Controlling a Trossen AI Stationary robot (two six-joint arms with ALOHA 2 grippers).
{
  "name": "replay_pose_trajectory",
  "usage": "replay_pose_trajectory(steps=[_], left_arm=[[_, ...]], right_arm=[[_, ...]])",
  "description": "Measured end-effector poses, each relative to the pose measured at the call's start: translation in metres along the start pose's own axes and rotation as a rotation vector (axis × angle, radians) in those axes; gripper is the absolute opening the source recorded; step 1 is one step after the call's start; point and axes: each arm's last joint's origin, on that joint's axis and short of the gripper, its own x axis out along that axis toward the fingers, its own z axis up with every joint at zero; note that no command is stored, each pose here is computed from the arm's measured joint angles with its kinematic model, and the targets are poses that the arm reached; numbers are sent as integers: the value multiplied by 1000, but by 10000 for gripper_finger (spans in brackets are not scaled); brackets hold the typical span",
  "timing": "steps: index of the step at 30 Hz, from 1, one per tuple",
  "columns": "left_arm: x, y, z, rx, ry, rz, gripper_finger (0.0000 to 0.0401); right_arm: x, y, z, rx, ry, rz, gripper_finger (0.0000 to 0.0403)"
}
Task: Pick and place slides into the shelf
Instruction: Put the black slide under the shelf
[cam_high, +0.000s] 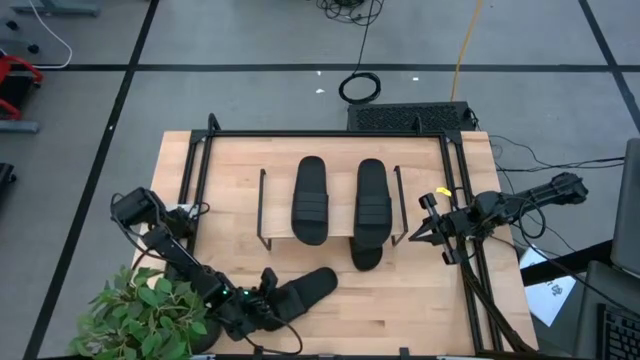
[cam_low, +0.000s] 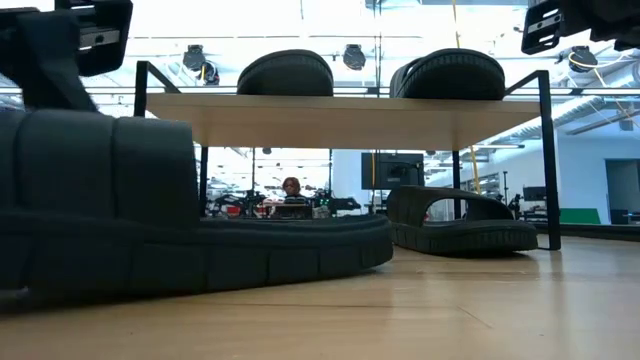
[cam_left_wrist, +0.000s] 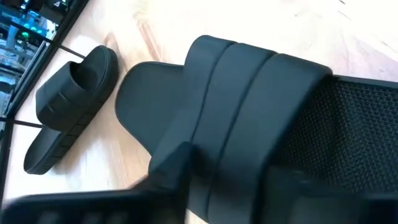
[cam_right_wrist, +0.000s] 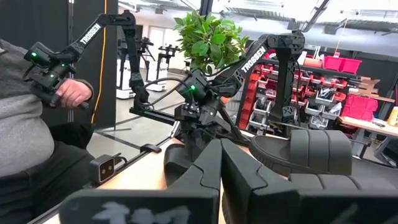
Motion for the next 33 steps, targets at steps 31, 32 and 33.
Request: replay_pose_trajectory(steps=[31, 32, 33], left_arm=[[12, 54, 10, -307, 180, 402, 1], [16, 54, 12, -302, 195, 407, 1], [20, 55, 14, -299, 209, 414, 1]], right_arm=[[0, 0, 0, -21, 0, 1, 0], [0, 0, 0, -21, -1, 1, 0], [0, 0, 0, -21, 0, 1, 0]])
